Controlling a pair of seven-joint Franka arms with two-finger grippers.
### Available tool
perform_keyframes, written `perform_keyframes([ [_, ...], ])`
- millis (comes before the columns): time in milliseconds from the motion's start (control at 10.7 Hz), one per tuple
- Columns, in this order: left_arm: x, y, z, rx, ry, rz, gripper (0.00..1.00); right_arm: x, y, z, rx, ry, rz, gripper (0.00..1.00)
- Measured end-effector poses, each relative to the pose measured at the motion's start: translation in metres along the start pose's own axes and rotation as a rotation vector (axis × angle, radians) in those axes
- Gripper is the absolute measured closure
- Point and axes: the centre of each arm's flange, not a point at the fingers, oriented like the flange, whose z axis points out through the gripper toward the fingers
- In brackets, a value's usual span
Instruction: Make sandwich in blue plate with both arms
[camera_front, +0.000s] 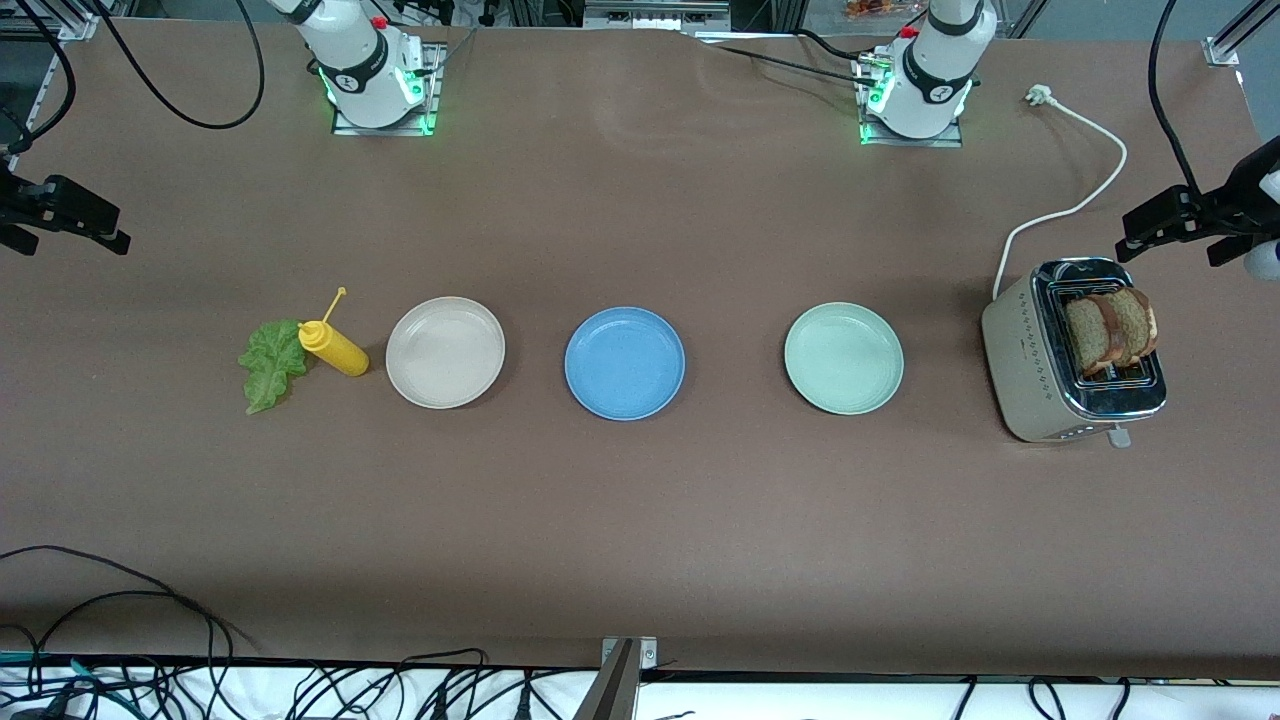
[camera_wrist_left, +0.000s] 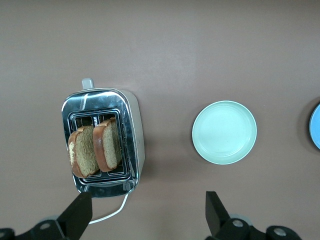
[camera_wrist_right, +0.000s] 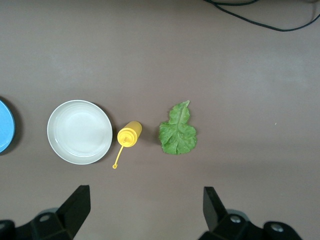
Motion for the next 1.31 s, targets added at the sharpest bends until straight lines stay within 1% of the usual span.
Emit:
perform_keyframes([
  [656,0.001,0.000,0.003,0.000,-0.005,0.000,0.00,0.000,0.000,0.000,0.000,0.000,0.000,0.00],
  [1311,0.004,-0.009,0.020,-0.001,-0.034,-0.016,0.00,0.001,0.000,0.000,0.000,0.002,0.001,0.00],
])
